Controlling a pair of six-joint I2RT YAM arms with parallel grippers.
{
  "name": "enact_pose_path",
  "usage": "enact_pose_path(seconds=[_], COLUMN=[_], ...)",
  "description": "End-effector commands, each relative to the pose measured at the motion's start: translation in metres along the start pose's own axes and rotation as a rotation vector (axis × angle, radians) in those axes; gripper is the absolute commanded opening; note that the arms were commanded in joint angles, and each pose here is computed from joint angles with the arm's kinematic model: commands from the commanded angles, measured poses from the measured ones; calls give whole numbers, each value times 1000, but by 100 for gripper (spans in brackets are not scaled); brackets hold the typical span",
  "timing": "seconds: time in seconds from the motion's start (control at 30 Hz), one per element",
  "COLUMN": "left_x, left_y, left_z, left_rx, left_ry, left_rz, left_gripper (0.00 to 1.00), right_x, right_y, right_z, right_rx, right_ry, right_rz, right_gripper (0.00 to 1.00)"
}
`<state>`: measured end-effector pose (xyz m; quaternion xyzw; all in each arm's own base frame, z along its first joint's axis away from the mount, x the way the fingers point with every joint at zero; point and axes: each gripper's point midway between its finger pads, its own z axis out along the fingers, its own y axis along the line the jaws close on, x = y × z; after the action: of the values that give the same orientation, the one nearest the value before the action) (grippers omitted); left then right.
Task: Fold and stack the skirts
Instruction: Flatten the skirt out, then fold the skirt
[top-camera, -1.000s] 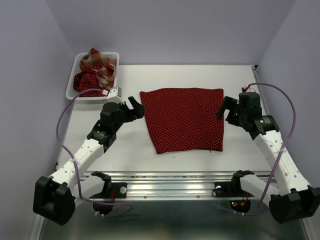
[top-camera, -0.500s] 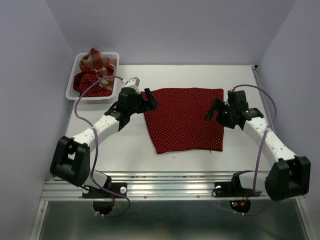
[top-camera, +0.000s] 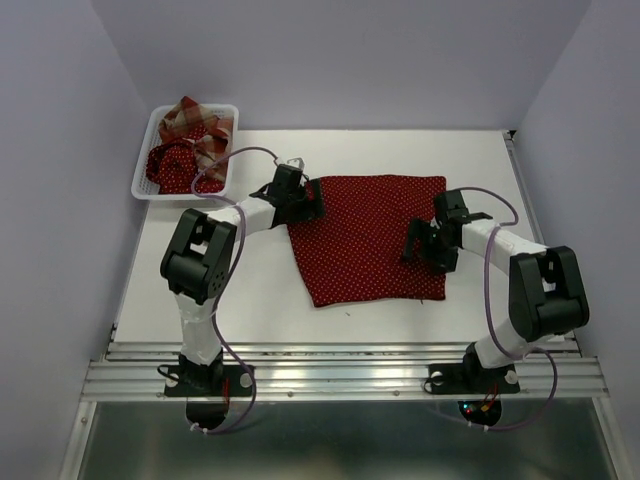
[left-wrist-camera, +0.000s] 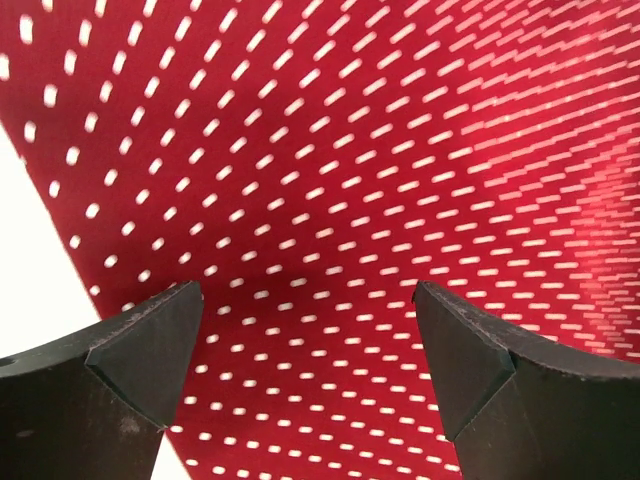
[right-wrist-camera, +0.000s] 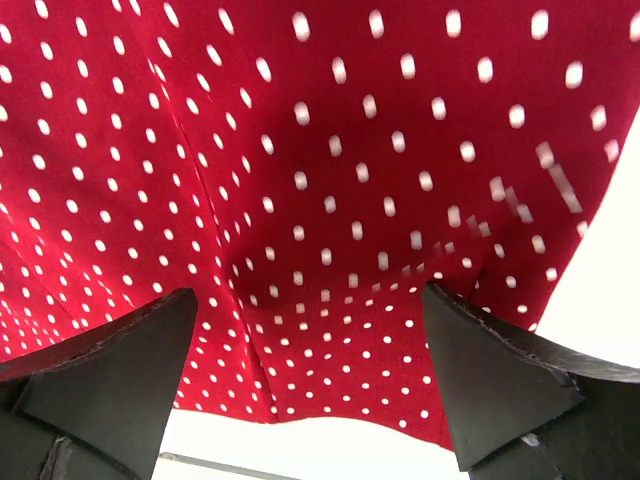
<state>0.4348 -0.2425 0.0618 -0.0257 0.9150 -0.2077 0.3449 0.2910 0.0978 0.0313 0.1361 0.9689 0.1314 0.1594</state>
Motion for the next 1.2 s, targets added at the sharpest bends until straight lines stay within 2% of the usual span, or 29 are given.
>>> enact_pose_path(seconds=[0.0, 0.13, 0.33, 0.47, 0.5, 0.57, 0.63, 0.77, 0.87, 0.97, 1.13, 1.17], left_x=[6, 35, 52, 19, 8, -30, -68, -94, -94, -90, -86, -86], left_y=[18, 42, 72, 59, 54, 41, 30, 46, 76, 90, 97, 97], left_z=[3, 4, -14, -22, -25, -32, -43, -65, -69, -60, -43, -41], left_rx=[-81, -150, -256, -239, -229, -210, -197, -236, -287, -266, -229, -230], left_ry=[31, 104, 114, 32, 6, -73, -146, -205, -190, -164, -124, -123], left_rz=[12, -8, -24, -19, -17, -7, -14, -79, -133, -160, -142, -142], left_gripper=[99, 99, 99, 99, 99, 99, 99, 99, 99, 99, 99, 99], right_x=[-31, -46, -62, -76, -78, -87, -75, -37, 10, 57, 104, 102], right_y=[-9, -10, -14, 11, 33, 57, 97, 161, 206, 240, 260, 262], right_z=[16, 29, 30, -5, -24, -49, -69, -85, -81, -71, -45, -47], right_rx=[80, 116, 170, 116, 95, 99, 51, -26, -109, -145, -74, -75], right_ry=[-68, -66, -76, -187, -243, -315, -372, -415, -396, -364, -316, -323], right_rz=[-32, -44, -70, -164, -230, -282, -385, -558, -696, -840, -963, -960], right_gripper=[100, 100, 100, 100, 100, 100, 100, 100, 100, 100, 100, 100])
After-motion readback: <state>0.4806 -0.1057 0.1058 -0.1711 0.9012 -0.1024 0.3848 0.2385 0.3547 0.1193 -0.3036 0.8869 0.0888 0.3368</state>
